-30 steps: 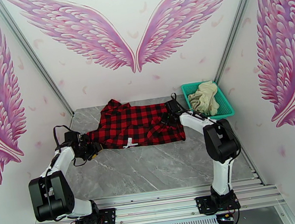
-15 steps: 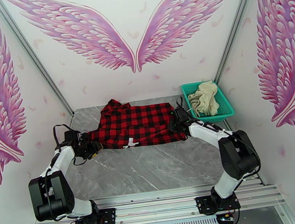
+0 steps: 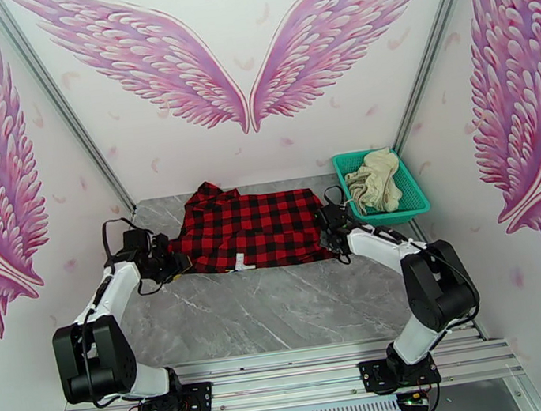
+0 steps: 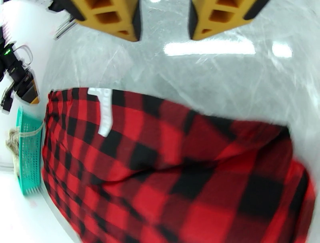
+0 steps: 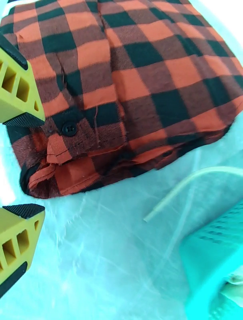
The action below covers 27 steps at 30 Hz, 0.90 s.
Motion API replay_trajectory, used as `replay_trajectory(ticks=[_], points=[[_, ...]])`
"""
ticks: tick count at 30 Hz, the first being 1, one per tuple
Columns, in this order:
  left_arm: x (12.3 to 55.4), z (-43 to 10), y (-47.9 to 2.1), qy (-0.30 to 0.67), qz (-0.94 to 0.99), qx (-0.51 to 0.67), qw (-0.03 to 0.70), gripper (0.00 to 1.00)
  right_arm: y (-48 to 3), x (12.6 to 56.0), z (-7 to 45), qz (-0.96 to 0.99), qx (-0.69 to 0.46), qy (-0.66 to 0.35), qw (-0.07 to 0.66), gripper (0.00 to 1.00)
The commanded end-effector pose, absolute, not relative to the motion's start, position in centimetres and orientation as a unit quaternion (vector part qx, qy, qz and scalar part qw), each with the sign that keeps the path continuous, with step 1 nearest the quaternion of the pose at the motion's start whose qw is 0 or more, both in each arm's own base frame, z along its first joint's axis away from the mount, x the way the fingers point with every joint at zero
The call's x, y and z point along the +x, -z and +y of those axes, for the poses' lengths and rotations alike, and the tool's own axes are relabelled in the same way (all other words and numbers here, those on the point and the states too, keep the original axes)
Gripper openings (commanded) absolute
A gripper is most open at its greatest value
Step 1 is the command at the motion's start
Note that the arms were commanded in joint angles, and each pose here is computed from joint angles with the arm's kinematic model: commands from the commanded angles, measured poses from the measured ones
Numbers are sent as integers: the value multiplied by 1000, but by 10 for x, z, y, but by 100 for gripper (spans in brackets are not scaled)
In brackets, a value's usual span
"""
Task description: Fold and stack the mixed laundry pile
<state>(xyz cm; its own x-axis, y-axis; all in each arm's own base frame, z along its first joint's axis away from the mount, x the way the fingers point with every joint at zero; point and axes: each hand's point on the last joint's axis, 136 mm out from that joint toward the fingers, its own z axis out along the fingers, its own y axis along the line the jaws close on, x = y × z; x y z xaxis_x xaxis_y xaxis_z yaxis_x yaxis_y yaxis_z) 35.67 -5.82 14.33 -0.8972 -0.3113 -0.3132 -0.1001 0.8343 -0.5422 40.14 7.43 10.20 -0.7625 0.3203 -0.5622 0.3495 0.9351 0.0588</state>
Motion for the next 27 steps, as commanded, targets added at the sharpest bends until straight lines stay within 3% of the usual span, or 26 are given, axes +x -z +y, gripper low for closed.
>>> replay_trajectory(ticks=[1,9,11,22,27], points=[[390,-75,-155,256,937,-65,230,22,-119,403,102,954,128,-14,269,56],[469,-68,-107,198,954,-60,217,0,-76,436,157,971,99,-51,210,50],[473,-57,-90,180,960,-74,201,0,-59,438,153,975,107,-39,191,48],[414,12,-9,124,963,-207,119,0,-6,411,90,979,149,55,131,45],[405,21,-12,130,957,-227,126,0,-7,412,85,980,136,72,128,47]])
